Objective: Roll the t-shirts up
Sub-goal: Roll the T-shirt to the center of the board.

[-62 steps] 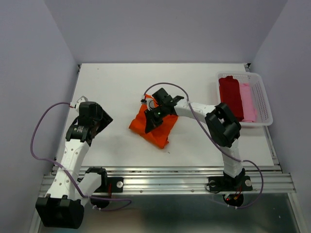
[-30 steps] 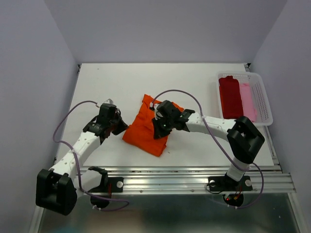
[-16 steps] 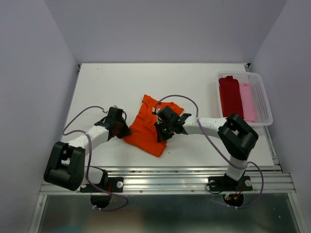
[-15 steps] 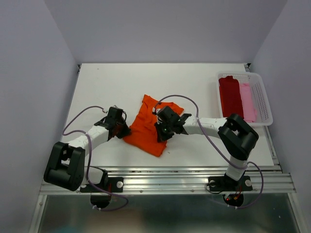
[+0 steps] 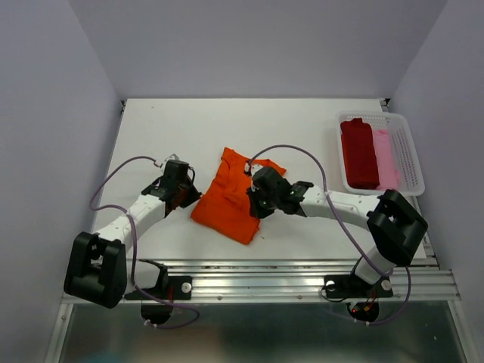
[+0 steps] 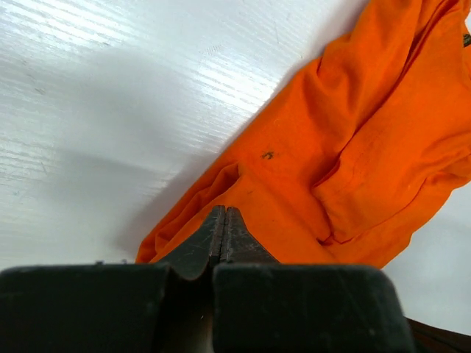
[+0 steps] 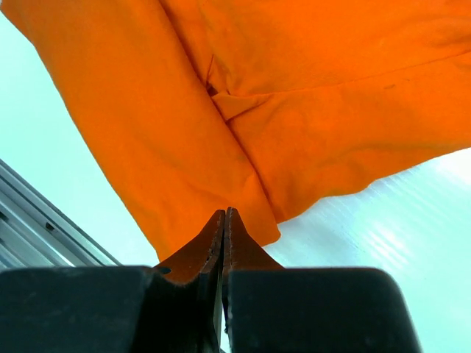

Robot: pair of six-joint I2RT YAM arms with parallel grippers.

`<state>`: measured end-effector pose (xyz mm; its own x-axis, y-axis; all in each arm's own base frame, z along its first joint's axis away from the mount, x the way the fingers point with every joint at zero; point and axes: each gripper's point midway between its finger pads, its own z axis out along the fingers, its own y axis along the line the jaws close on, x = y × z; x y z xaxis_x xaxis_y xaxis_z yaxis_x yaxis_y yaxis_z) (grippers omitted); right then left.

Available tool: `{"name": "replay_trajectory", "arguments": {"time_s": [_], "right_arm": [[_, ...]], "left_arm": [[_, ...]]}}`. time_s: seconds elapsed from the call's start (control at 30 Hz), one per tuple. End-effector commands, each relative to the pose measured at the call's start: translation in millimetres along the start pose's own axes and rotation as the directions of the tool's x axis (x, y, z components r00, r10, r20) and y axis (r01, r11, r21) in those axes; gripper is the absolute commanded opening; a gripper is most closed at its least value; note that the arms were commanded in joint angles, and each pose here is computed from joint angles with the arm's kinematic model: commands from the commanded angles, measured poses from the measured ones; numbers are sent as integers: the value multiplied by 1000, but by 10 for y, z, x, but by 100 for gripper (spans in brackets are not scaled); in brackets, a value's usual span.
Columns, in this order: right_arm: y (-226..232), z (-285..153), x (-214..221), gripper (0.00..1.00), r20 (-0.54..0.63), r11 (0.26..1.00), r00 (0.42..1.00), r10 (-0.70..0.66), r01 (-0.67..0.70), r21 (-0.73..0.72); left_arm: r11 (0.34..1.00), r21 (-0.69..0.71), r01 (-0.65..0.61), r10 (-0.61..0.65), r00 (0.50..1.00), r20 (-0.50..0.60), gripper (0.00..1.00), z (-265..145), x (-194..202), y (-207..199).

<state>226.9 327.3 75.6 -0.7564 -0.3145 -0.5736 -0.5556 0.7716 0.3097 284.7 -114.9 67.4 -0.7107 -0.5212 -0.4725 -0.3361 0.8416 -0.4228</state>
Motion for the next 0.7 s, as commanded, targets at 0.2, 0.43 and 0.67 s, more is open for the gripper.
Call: {"name": "replay_trajectory", "arguments": {"time_s": [0.2, 0.43, 0.67], "right_arm": [[58, 318, 501, 1, -97, 1000, 995, 12, -14, -20], [-194, 16, -131, 1, 130, 987, 991, -2, -20, 162], [-752, -79, -877, 1, 271, 956, 960, 69, -141, 257]], "left_arm": [[1000, -14, -7, 7, 1000, -2, 0, -33, -12, 5], [1000, -24, -17, 18, 1000, 20, 0, -163, -39, 52], [1000, -30, -1, 3, 999, 51, 0, -323, -37, 93]]}}
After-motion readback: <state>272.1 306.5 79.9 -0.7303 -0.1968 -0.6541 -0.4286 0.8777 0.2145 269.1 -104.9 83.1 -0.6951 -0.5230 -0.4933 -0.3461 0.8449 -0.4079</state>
